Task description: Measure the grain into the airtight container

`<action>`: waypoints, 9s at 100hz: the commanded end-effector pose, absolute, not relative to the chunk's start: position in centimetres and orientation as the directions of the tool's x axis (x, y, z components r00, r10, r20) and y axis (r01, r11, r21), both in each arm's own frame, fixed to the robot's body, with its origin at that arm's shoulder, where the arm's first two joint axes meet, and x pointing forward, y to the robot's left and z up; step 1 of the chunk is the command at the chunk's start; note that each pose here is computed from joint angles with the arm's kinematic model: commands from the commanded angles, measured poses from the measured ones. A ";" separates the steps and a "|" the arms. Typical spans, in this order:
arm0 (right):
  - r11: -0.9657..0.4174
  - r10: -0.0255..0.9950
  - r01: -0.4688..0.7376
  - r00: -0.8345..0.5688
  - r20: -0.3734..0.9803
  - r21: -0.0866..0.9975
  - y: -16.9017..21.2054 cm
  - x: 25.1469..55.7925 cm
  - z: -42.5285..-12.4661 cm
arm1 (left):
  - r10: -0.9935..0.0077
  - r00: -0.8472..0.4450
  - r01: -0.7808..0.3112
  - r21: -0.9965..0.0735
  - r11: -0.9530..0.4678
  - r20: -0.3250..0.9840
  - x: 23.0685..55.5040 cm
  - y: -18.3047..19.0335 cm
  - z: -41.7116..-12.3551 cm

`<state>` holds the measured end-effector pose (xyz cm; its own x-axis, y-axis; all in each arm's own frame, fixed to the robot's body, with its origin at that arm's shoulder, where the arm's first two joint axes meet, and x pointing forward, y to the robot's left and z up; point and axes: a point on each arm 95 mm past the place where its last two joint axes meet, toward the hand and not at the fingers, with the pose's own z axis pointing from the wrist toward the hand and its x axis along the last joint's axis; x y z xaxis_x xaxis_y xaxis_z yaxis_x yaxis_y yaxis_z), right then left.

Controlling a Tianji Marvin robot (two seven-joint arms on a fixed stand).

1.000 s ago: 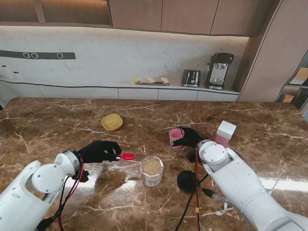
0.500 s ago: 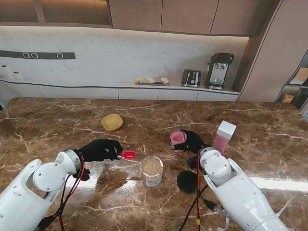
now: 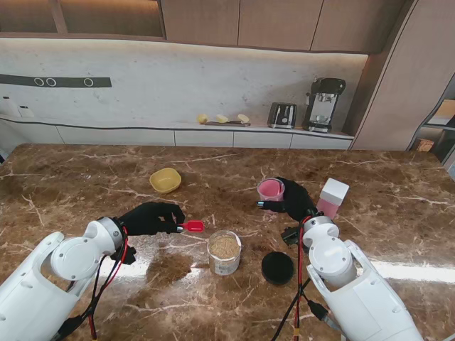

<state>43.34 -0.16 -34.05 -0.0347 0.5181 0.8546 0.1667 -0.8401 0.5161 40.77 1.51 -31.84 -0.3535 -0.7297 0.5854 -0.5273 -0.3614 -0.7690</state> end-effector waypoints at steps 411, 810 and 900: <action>-0.928 0.342 0.092 -0.174 0.923 0.361 1.6 36.9 -35.4 | -0.834 -0.529 -0.501 -0.851 0.156 0.158 41.5 -11.4 -27.0; -0.925 0.340 0.122 -0.162 0.926 0.360 2.0 37.1 -36.1 | -0.862 -0.381 -0.706 -0.707 0.039 0.334 41.1 -11.0 -29.3; -0.921 0.344 0.136 -0.158 0.926 0.366 2.3 37.1 -36.4 | -0.870 -0.262 -0.774 -0.629 -0.068 0.417 41.1 -9.3 -30.1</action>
<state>37.39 2.12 -35.85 -0.1758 0.3454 0.9218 0.1196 -0.9220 0.3683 41.19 -9.69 -29.65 -0.2715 -0.8647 0.4226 -0.7665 -0.0713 -0.6383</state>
